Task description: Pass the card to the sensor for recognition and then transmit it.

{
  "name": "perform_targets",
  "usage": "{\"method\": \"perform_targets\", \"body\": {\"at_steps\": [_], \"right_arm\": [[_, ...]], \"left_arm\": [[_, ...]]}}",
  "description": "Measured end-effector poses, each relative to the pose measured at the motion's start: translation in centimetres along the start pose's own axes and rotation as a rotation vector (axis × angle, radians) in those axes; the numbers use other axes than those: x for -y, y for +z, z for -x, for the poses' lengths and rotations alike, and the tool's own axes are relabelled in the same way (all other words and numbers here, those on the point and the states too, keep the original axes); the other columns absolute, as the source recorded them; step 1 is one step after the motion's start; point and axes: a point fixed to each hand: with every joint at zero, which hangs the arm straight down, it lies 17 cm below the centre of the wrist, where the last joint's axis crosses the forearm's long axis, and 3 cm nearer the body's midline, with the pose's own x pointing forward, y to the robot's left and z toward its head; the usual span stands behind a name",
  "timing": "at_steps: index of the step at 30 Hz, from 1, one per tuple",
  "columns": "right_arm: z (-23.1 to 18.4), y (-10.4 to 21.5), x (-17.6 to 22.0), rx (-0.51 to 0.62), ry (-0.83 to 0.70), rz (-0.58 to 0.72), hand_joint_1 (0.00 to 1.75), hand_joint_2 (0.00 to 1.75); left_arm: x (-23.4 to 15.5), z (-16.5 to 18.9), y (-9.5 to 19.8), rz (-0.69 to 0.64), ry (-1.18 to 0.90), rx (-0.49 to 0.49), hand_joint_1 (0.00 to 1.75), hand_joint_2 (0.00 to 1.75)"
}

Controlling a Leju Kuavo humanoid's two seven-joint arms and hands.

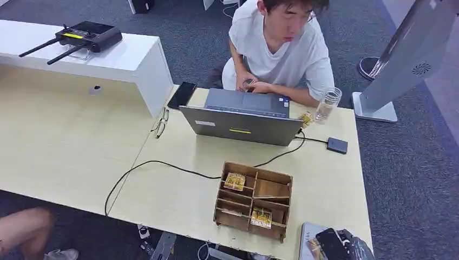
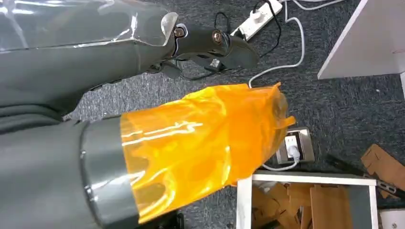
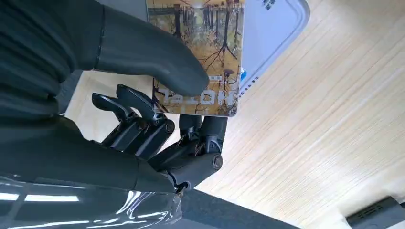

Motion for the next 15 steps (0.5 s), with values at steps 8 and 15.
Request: {"method": "perform_targets", "body": {"at_steps": [8,15], "right_arm": [[-0.38,-0.07,-0.45,0.005,-0.003,-0.007,1.75,1.75],[-0.43,-0.08,-0.41,0.015,-0.005,0.001,1.75,1.75]], "left_arm": [[0.08,-0.07,0.00,0.003,-0.004,0.003,0.00,0.00],[0.08,-0.07,0.01,0.003,-0.005,0.004,0.00,0.00]]}}
